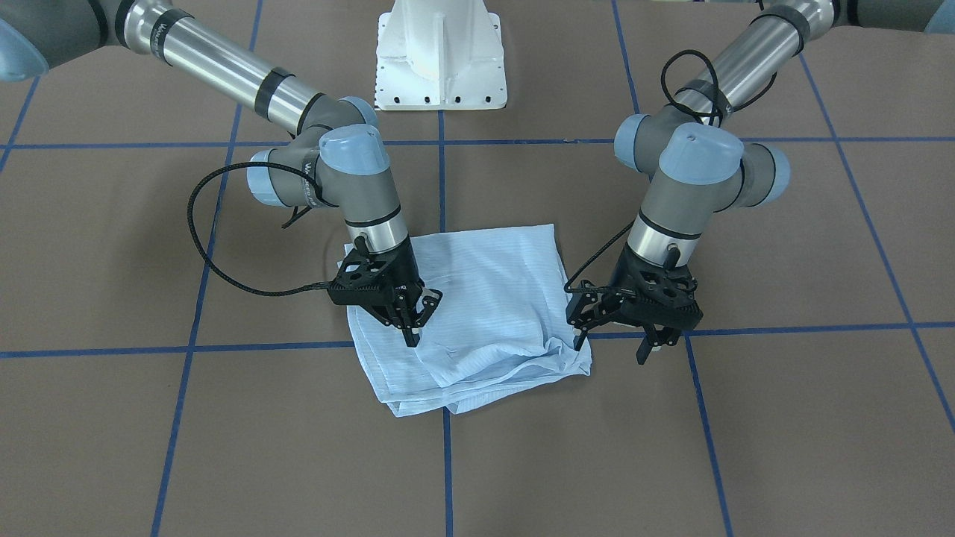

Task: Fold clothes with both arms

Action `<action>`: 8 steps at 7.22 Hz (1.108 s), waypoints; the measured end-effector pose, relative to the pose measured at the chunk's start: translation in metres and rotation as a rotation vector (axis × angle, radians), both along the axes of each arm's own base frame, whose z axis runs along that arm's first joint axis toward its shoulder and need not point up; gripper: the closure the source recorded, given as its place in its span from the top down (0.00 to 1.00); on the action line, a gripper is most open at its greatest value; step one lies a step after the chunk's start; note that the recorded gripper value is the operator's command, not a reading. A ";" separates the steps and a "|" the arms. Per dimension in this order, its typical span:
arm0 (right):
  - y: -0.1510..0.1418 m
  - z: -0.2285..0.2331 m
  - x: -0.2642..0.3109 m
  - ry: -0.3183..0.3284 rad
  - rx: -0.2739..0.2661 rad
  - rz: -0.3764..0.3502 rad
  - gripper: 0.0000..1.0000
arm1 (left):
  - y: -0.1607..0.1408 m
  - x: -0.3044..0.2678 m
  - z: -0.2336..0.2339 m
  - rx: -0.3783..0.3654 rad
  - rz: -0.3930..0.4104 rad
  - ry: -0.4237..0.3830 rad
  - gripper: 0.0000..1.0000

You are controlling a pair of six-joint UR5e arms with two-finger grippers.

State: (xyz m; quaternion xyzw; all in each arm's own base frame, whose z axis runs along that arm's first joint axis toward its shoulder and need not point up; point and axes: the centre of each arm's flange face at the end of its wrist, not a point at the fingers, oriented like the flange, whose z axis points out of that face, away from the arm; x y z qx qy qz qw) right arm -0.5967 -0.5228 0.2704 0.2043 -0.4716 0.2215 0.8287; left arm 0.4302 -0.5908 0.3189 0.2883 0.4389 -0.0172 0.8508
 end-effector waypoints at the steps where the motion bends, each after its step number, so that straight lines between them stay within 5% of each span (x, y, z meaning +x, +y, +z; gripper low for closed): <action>1: 0.000 0.005 0.000 0.010 -0.002 -0.002 0.00 | 0.000 0.000 0.000 0.000 0.000 0.000 1.00; 4: -0.007 0.015 0.008 0.030 0.001 0.005 0.00 | 0.000 0.000 0.000 0.000 0.000 0.000 1.00; 5: -0.010 0.016 0.010 0.035 0.006 0.005 0.73 | 0.000 0.000 0.000 0.000 0.000 0.000 1.00; 6: -0.012 0.016 0.011 0.039 0.010 0.006 1.00 | 0.000 0.000 0.000 0.000 0.000 0.000 1.00; 8: -0.030 0.000 0.022 0.057 -0.004 -0.004 1.00 | 0.000 0.000 0.000 0.000 0.003 -0.001 1.00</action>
